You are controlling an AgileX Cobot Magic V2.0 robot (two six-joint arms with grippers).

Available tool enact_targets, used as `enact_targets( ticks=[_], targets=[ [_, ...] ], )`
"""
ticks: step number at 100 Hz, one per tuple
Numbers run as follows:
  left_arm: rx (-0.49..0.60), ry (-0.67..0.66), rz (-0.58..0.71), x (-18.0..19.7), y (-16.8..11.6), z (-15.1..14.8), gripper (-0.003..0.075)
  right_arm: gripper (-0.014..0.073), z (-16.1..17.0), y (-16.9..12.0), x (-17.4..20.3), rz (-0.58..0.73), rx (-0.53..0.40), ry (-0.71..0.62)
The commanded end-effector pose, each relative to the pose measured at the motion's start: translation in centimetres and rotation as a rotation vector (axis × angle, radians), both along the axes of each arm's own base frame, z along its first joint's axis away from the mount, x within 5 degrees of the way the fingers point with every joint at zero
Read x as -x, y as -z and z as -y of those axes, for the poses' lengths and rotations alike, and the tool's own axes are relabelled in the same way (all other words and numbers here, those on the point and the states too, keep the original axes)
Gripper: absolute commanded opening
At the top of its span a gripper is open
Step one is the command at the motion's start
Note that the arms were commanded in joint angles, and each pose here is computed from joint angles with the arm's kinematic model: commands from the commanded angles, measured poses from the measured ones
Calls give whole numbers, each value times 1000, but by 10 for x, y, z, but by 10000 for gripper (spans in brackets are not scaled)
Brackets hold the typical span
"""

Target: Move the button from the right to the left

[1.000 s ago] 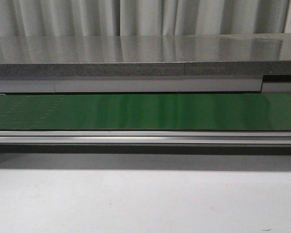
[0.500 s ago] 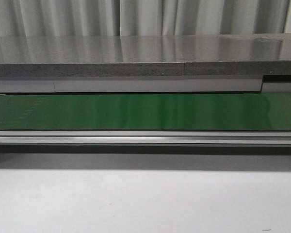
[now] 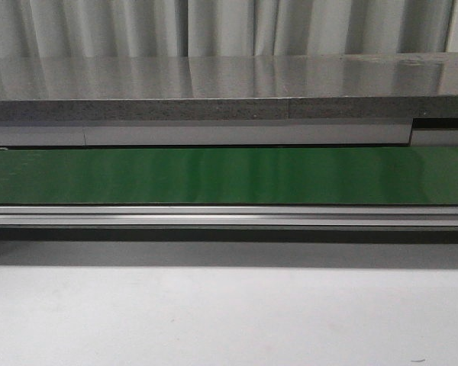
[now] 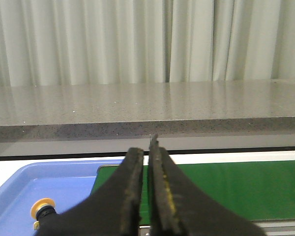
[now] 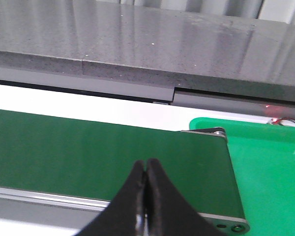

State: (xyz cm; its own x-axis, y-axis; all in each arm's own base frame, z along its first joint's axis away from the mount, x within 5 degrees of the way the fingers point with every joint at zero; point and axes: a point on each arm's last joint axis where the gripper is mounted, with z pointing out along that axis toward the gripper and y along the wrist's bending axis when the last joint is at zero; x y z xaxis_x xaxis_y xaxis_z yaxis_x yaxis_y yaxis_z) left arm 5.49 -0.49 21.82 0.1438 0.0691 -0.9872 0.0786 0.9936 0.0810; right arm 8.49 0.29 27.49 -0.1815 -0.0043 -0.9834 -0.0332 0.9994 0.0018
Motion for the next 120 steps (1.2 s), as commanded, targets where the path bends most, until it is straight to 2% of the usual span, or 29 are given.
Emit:
enact_targets(
  ticks=[1,63,75,120],
  targets=[
    [22,1,74,2,5,0,5,-67,2,-13,-1,109,3,19],
    [22,1,74,2,5,0,5,-67,2,58,29,247,-7,9],
    [22,1,74,2,5,0,5,-67,2,71,30,241,-15,8],
    [22,1,74,2,5,0,5,-67,2,74,29,221,-18,9]
  ],
)
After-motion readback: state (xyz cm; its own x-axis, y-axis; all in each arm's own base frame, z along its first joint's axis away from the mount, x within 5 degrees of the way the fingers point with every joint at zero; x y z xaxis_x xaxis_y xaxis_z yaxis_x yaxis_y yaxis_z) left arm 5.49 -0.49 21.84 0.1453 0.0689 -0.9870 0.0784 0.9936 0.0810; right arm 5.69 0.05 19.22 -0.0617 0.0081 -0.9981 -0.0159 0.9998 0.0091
